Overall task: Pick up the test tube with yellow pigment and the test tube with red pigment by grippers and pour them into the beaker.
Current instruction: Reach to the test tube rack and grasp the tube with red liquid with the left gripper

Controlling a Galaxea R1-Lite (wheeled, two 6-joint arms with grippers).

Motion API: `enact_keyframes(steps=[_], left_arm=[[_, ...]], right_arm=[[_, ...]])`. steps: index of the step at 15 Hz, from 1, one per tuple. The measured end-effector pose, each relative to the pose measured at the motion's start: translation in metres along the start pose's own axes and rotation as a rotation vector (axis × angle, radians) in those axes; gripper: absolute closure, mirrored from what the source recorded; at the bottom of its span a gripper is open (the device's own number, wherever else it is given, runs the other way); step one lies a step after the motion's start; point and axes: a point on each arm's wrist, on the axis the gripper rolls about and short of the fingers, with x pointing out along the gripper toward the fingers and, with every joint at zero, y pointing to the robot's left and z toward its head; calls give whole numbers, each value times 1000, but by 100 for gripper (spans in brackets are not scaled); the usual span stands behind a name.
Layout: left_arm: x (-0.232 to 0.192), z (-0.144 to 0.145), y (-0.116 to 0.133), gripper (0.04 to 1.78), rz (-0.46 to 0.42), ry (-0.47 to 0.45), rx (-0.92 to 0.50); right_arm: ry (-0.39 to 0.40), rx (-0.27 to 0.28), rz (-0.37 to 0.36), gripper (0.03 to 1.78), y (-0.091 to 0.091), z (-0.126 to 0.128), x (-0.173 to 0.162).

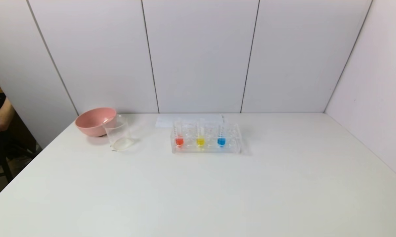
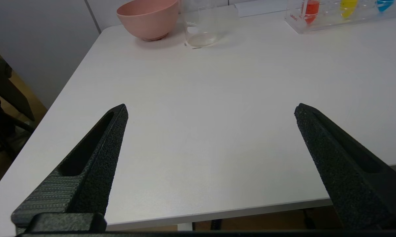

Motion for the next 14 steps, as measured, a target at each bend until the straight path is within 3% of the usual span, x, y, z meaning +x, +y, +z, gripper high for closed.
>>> enact_keyframes(steps=[4, 8, 14], left_arm=[[-2, 6, 0, 5, -7, -21, -18], [-6, 18, 0, 5, -72, -39, -41], [-5, 39, 2, 5, -74, -40, -58]], right_arm=[[0, 0, 0, 11, 0, 0, 0], [0, 0, 0, 11, 0, 0, 0], [0, 0, 0, 11, 0, 0, 0]])
